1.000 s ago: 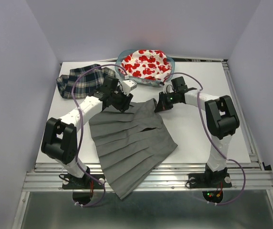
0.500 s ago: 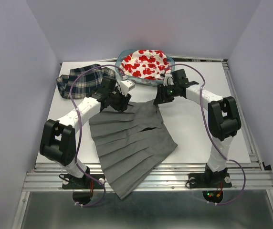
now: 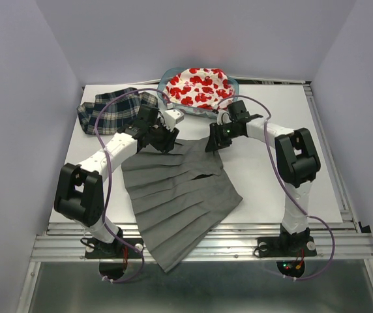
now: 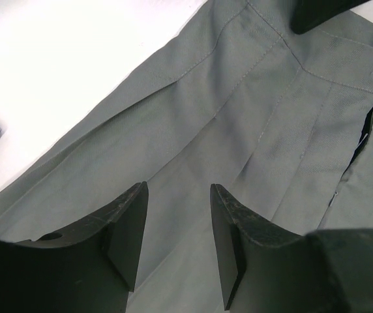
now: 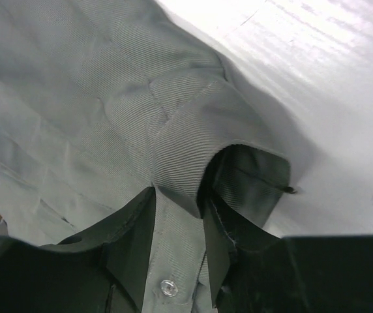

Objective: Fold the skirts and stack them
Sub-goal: Flatten the skirt out, then fold the skirt

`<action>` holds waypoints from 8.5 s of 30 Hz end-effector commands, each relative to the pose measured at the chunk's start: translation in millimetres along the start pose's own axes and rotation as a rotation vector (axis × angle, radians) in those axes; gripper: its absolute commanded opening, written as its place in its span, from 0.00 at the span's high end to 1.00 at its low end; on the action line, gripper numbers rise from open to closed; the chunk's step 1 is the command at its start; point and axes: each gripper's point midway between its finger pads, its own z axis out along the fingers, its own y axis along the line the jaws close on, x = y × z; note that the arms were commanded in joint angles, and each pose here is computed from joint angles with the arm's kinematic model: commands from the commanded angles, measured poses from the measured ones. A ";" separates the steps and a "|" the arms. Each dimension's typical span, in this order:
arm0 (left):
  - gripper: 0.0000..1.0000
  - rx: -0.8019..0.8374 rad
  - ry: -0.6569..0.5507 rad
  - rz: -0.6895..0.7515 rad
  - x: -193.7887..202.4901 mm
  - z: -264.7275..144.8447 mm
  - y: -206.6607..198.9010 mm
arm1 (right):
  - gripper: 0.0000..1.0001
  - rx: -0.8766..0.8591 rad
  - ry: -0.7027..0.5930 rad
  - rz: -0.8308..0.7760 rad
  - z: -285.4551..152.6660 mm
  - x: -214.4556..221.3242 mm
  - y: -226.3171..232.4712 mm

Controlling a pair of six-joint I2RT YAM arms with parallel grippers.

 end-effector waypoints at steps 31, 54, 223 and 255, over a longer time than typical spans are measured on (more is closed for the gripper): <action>0.49 -0.004 0.140 0.014 49.0 -6.1 -9.4 | 0.99 0.398 0.244 -0.082 -7.7 66.3 -87.1; 0.46 0.157 0.025 0.200 -27.8 -33.4 16.4 | 0.23 0.341 0.020 -0.338 -87.8 -18.5 -8.0; 0.29 0.189 -0.030 0.442 -15.2 -44.7 -127.7 | 0.21 0.214 -0.213 -0.545 -176.8 89.8 16.4; 0.59 0.079 0.011 0.427 -24.2 136.1 -199.0 | 0.41 0.382 -0.129 0.428 -192.1 68.5 -120.2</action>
